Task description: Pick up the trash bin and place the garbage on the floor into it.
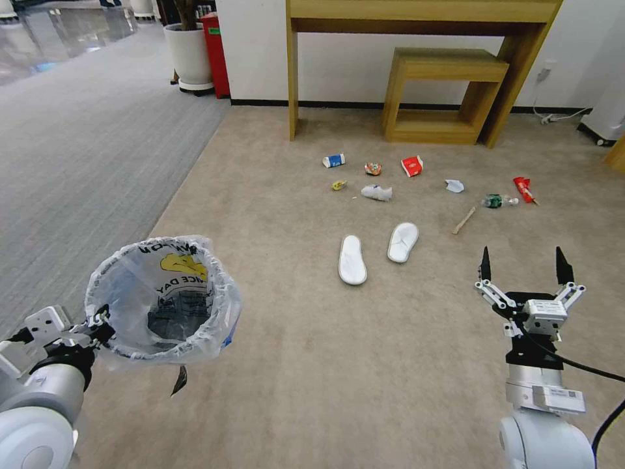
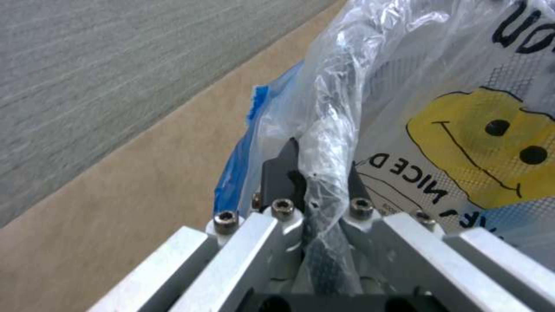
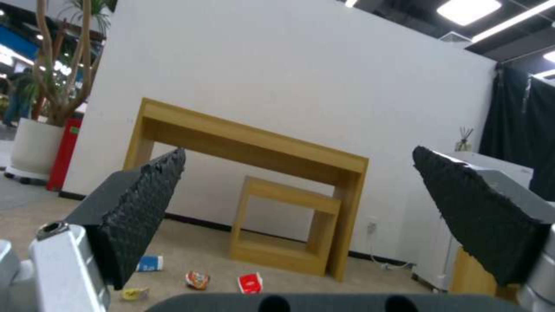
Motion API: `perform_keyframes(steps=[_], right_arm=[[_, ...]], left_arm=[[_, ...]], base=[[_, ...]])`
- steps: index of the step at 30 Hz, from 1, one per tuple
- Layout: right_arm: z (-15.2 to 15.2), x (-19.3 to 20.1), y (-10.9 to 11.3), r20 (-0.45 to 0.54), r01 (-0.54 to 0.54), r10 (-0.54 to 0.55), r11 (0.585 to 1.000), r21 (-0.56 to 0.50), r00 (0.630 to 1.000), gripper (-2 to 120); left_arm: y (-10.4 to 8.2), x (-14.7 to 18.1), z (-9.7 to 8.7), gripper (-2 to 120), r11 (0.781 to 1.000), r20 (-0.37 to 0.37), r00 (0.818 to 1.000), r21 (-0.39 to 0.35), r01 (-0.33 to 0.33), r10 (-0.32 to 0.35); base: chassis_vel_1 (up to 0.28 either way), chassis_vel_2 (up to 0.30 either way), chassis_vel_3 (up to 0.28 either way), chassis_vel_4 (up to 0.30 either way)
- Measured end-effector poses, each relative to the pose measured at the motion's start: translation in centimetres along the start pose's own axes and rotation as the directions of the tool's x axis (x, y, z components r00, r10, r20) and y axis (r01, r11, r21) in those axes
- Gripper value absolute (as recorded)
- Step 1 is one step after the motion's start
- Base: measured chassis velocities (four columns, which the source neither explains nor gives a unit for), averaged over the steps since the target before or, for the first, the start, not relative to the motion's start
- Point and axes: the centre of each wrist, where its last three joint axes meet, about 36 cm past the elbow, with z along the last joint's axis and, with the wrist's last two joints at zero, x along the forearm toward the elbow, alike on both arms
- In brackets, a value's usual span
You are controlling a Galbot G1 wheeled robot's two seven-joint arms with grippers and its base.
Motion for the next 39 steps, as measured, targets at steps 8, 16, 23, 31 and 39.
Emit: perform_keyframes(steps=[8, 16, 23, 31, 39], right_arm=[[0.0, 0.07, -0.02, -0.003, -0.002, 0.002, 1.0, 0.003, 1.0, 100], [-0.03, 0.01, -0.08, -0.003, -0.002, 0.002, 1.0, 0.005, 1.0, 100], [0.06, -0.11, 0.0, -0.005, -0.005, 0.005, 1.0, 0.003, 1.0, 100], [0.19, -0.16, -0.06, -0.007, -0.003, 0.003, 1.0, 0.003, 1.0, 100], [0.2, -0.21, 0.06, -0.004, -0.003, 0.003, 1.0, -0.002, 1.0, 100]], left_arm=[[0.01, -0.2, 0.06, 1, 1.0, -0.003, 1.0, -0.001, -0.003, 0.003], [0.08, -0.38, 0.1, 1, 1.0, -0.007, 1.0, -0.002, -0.003, 0.003], [0.02, -0.48, 0.2, 1, 1.0, -0.01, 1.0, -0.002, -0.006, 0.006], [-0.09, -0.52, 0.43, 1, 1.0, -0.015, 1.0, -0.003, -0.006, 0.006], [-0.17, -0.4, 0.5, 1, 1.0, -0.017, 1.0, -0.003, -0.008, 0.007]], base=[[-0.3, 0.297, 0.305, -0.309], [-0.347, 0.348, 0.355, -0.341], [-0.331, 0.316, 0.318, -0.319], [-0.315, 0.31, 0.302, -0.318], [-0.222, 0.215, 0.233, -0.208]])
